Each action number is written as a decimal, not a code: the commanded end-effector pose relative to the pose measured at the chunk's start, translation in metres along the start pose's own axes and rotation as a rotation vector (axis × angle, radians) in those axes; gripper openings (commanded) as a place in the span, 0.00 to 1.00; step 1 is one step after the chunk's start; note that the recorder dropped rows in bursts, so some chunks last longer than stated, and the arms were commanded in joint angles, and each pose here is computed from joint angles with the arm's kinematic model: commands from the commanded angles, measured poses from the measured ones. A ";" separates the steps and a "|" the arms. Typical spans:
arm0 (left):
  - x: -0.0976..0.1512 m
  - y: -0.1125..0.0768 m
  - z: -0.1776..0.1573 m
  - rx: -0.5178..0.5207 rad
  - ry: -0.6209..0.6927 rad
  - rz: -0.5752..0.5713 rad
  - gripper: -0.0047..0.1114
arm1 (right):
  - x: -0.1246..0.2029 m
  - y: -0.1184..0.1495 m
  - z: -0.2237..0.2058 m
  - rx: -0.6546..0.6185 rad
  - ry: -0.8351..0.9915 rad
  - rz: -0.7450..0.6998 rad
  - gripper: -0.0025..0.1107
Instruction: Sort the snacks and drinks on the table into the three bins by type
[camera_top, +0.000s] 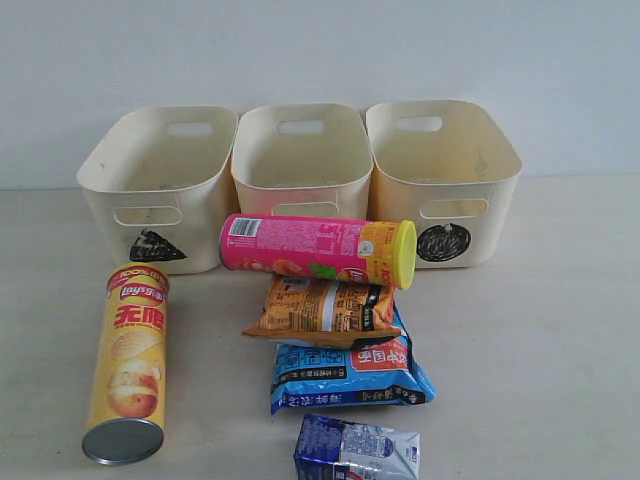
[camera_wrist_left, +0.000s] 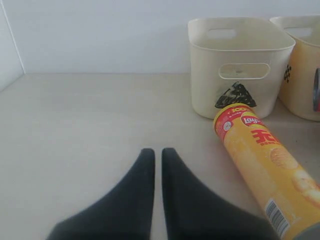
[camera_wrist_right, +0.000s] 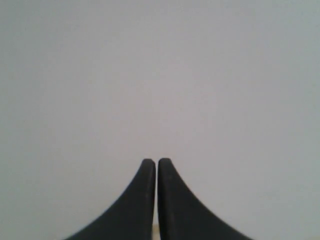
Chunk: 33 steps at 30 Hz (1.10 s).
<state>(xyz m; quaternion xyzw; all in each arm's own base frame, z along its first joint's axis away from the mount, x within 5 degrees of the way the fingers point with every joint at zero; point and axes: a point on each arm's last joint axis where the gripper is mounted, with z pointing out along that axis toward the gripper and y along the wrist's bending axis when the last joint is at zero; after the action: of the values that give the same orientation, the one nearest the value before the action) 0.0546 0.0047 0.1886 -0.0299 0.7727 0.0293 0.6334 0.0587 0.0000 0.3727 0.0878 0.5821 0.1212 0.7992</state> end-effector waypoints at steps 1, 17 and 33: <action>0.001 0.000 0.000 -0.002 -0.005 0.012 0.08 | -0.004 0.001 0.029 0.043 0.113 0.014 0.02; 0.000 0.000 0.000 -0.002 -0.007 0.012 0.08 | 0.030 -0.010 0.113 0.098 0.330 -0.072 0.02; 0.001 0.000 0.000 -0.002 -0.005 0.012 0.08 | 0.090 0.023 0.167 -0.397 1.181 -0.048 0.02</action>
<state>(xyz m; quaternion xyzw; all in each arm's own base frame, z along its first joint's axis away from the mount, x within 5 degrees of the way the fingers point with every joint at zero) 0.0546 0.0047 0.1886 -0.0299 0.7727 0.0293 0.6334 0.2402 0.0435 0.3447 -0.1443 0.9062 0.2071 0.3392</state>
